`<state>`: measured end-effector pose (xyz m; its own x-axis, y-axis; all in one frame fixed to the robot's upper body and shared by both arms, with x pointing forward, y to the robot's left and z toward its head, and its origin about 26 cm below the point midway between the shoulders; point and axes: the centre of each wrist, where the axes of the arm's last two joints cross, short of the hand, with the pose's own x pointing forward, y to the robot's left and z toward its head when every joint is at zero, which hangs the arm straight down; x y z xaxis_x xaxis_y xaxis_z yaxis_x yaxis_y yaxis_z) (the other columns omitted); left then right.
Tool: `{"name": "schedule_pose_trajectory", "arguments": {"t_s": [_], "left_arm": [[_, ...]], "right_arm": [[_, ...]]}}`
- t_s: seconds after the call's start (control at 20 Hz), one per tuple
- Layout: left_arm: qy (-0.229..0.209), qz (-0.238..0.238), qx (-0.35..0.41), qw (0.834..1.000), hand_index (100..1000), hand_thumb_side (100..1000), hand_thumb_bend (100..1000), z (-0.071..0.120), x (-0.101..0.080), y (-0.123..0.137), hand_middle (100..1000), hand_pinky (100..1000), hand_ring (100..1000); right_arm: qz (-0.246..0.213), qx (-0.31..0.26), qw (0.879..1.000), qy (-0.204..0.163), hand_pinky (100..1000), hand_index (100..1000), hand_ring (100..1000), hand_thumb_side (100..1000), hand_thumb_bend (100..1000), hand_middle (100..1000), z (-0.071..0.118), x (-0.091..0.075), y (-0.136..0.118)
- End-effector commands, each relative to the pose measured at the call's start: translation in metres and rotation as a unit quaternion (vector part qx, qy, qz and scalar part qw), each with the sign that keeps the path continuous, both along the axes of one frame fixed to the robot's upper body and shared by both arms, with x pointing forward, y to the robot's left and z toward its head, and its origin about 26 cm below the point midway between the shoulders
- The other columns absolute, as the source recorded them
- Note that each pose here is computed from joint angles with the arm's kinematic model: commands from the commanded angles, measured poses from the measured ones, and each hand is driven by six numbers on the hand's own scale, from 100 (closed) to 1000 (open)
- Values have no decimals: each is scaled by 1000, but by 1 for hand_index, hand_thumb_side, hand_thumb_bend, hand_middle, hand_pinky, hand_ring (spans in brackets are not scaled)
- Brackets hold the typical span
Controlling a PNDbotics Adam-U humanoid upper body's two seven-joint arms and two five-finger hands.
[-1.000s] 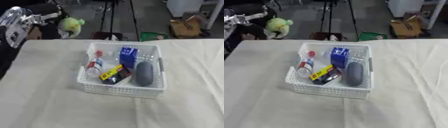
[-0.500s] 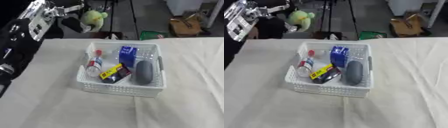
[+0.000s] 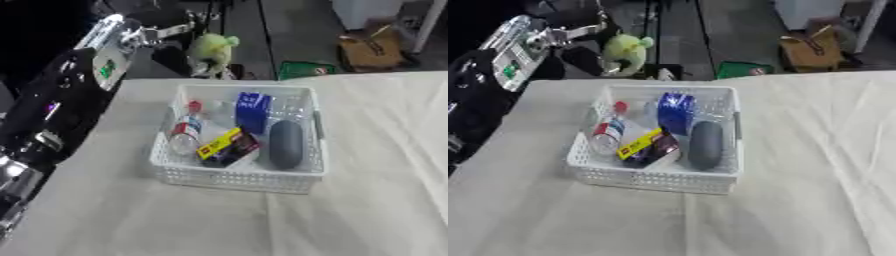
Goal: Pick up objects on the table and place them in the box.
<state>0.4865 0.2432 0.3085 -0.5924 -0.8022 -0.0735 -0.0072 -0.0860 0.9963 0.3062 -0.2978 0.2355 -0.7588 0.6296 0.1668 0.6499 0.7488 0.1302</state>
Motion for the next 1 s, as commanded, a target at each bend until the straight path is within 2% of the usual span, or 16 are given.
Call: {"name": "schedule_pose_trajectory", "arguments": {"t_s": [0.05,0.1,0.15,0.2,0.25,0.3,0.35,0.4,0.45,0.5,0.55,0.6,0.65,0.7,0.8,1.0], "left_arm": [[-8,3,0,1000,719,617,119,14,0,2,512,642,535],[1,4,1,1000,788,654,146,10,2,3,579,667,578],[10,4,1,1000,788,654,146,8,3,4,579,667,578],[23,2,3,1000,880,719,222,5,4,4,764,821,744],[36,-2,6,999,880,719,222,4,5,5,764,821,744],[48,-5,9,999,945,772,307,2,6,6,869,922,841],[58,-7,12,998,945,772,307,2,7,7,869,922,841],[65,-8,15,998,1000,803,377,2,7,7,946,957,907],[71,-9,20,997,1000,803,377,3,7,8,946,957,907],[76,-9,22,997,1000,827,437,3,7,8,989,978,935],[79,-10,25,996,1000,827,437,4,7,8,989,978,935],[82,-10,28,996,1000,862,505,5,7,8,1000,992,955],[83,-10,31,996,1000,862,505,5,7,8,1000,992,955],[85,-10,33,996,1000,886,559,6,7,7,1000,998,961],[85,-10,36,996,1000,918,597,7,6,7,996,991,953],[77,-11,37,996,1000,918,565,9,6,5,985,981,945]], "right_arm": [[6,-9,1000,-17,782,842,755,1000,100,622,10,-2,1],[6,-9,1000,-18,782,842,755,1000,100,622,10,-2,1],[7,-9,1000,-18,782,842,755,1000,100,622,10,-2,1],[7,-9,1000,-18,782,842,755,1000,100,622,11,-2,1],[7,-9,1000,-18,782,842,755,1000,100,622,11,-2,1],[8,-9,1000,-18,783,842,755,1000,100,622,11,-2,1],[8,-9,1000,-19,783,842,755,1000,100,622,11,-2,1],[8,-9,1000,-19,783,842,755,1000,100,622,11,-2,1],[8,-9,1000,-19,783,842,755,1000,100,622,11,-2,1],[9,-9,1000,-20,783,842,755,1000,100,622,11,-2,2],[9,-9,1000,-19,783,842,755,1000,100,622,11,-2,2],[9,-9,1000,-20,783,842,755,1000,100,622,12,-2,2],[9,-9,1000,-20,783,842,755,1000,100,622,12,-2,2],[9,-9,1000,-20,783,841,755,1000,100,622,12,-2,2],[9,-9,1000,-20,783,841,756,1000,100,622,12,-2,2],[9,-9,1000,-20,783,841,756,1000,100,622,12,-2,2]]}}
